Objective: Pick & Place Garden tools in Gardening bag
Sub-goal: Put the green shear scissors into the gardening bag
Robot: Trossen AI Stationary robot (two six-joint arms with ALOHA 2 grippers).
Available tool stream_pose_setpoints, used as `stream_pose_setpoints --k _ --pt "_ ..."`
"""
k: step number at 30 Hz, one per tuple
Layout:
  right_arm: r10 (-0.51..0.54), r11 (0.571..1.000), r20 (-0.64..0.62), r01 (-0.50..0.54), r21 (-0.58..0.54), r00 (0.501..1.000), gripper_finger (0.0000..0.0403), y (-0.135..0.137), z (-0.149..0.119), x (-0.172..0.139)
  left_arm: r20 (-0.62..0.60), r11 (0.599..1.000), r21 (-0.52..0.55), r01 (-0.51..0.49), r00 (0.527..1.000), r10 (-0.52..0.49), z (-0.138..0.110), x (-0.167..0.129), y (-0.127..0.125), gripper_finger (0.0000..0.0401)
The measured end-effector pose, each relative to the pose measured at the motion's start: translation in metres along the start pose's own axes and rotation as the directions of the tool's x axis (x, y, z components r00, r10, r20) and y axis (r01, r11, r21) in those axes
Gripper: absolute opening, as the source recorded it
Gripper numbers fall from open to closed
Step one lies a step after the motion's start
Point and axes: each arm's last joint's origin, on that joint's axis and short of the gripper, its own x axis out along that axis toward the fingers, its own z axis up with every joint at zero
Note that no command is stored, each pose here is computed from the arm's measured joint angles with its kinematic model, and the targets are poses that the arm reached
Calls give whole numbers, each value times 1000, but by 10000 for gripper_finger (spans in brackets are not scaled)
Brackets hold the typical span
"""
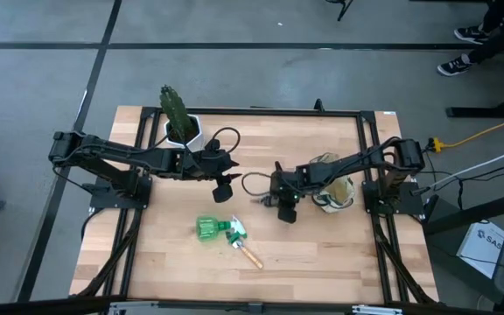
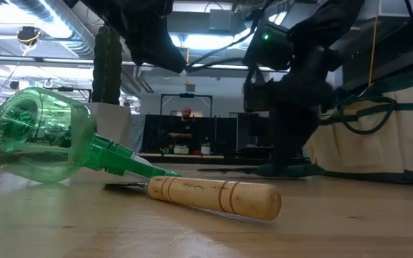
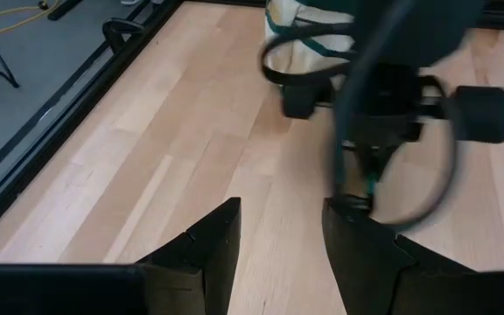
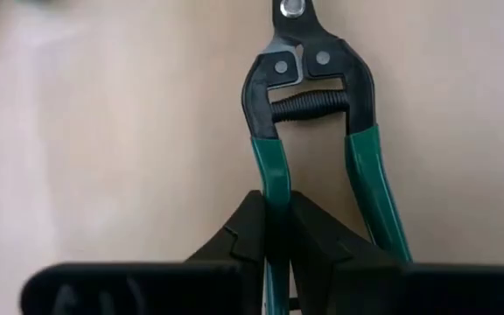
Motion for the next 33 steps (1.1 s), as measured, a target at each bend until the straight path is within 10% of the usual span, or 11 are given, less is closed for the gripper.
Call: stream_pose_setpoints --k 19,33 --pt "310 927 -4 -303 -219 951 31 54 -5 -5 0 1000 0 0 1000 0 0 0 0 157" --pt "464 836 350 -272 -477 814 30 100 -7 -121 0 1000 0 0 1000 0 0 0 0 157"
